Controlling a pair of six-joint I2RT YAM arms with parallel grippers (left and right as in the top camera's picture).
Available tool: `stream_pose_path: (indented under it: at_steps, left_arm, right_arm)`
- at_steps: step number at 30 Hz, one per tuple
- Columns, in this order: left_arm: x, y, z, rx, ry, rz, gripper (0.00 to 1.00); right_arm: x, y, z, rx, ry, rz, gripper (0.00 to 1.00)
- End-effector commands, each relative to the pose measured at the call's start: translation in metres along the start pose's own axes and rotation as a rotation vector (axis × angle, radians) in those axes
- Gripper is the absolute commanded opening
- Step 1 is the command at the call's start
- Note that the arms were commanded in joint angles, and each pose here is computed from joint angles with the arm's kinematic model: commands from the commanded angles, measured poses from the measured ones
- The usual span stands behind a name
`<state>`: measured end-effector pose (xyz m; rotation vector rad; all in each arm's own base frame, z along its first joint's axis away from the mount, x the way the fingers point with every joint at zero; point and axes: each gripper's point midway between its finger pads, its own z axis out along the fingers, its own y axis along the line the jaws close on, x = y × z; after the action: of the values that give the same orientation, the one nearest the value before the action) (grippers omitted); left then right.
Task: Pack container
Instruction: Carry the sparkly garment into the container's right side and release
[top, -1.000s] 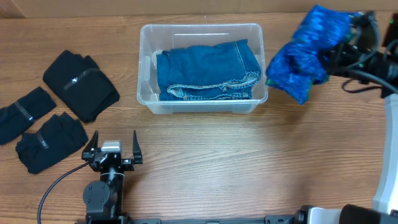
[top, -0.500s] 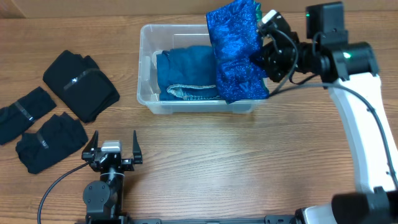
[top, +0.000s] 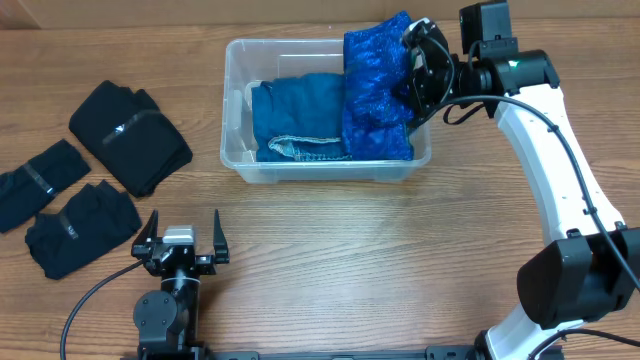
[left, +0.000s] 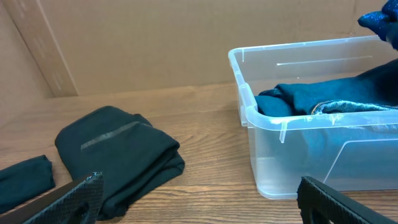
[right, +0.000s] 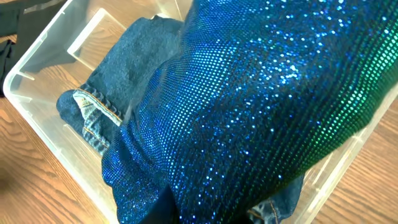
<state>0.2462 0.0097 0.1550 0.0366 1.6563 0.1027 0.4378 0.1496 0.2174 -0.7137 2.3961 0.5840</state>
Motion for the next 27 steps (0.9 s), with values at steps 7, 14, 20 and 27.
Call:
stream_pose_path:
  at_steps: [7, 14, 20, 27]
  left_arm:
    - [-0.002, 0.000, 0.000, -0.001, -0.010, 0.017, 1.00]
    - [-0.002, 0.000, 0.000, -0.001, -0.010, 0.017, 1.00]
    - [-0.002, 0.000, 0.000, -0.001, -0.010, 0.017, 1.00]
    - [-0.002, -0.001, 0.000, 0.000, -0.010, 0.017, 1.00]
  right_arm:
    - [-0.013, 0.003, -0.011, 0.006, -0.041, -0.009, 0.67]
    - [-0.018, -0.010, -0.015, 0.086, -0.051, 0.048, 0.62]
    - [-0.029, -0.026, -0.018, 0.168, -0.102, 0.168, 0.04]
    - [-0.003, -0.040, 0.021, 0.166, 0.008, 0.264, 0.04]
